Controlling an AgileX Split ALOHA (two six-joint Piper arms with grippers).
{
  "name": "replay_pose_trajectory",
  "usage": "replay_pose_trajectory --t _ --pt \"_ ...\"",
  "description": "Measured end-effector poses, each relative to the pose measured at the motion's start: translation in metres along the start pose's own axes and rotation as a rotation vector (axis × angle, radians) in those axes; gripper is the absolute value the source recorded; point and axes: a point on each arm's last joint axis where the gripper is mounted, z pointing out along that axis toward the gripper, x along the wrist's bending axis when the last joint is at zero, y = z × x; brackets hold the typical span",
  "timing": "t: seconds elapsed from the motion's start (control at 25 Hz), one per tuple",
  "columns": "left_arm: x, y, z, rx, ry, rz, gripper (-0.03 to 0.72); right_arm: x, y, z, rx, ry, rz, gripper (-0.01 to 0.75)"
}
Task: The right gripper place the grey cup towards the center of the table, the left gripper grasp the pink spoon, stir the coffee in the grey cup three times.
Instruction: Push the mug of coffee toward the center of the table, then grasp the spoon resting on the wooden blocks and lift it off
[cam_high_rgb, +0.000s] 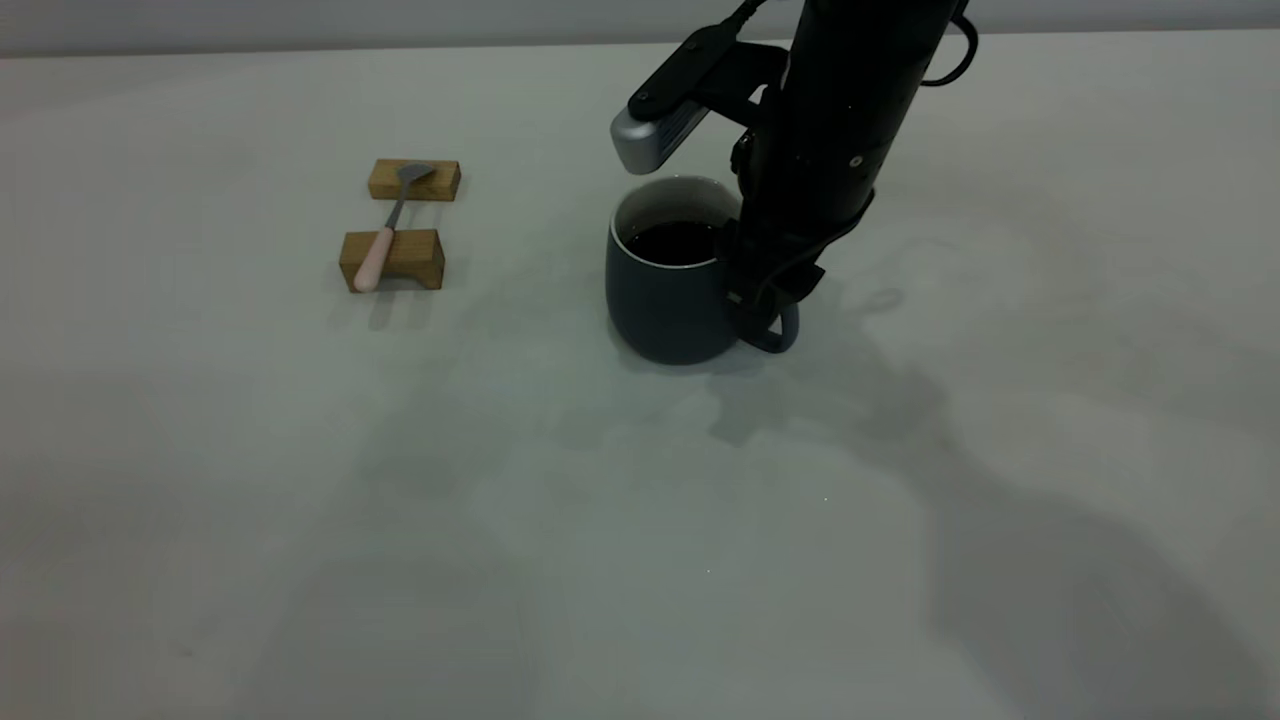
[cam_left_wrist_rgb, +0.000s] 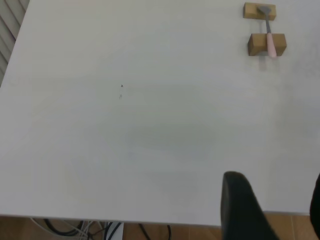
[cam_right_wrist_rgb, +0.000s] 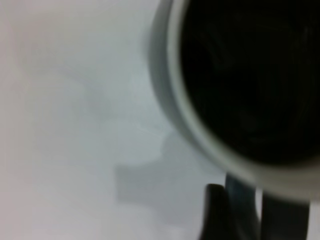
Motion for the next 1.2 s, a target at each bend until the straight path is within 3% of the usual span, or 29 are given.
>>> replay_pose_trajectory --t 0.08,0.16,0.36,0.56,0.88,1.2 --pt "0.0 0.0 0.0 0.0 0.0 0.0 0.41 0.0 0.001 -0.017 0.027 0.015 -0.014 0.676" --pt "0.0 0.0 0.0 0.0 0.0 0.0 0.41 -0.001 0.004 -0.043 0.047 0.018 -0.038 0.715" --pt "0.0 0.0 0.0 0.0 0.0 0.0 0.41 0.0 0.003 -0.129 0.136 0.006 0.021 0.725" --pt "0.0 0.0 0.0 0.0 0.0 0.0 0.41 0.01 -0.013 -0.216 0.205 -0.041 0.194 0.716" --pt "0.0 0.0 0.0 0.0 0.0 0.0 0.41 0.035 -0.046 -0.305 0.053 -0.103 0.325 0.71" --pt "0.0 0.0 0.0 0.0 0.0 0.0 0.41 0.09 -0.136 -0.343 -0.028 -0.125 0.389 0.707"
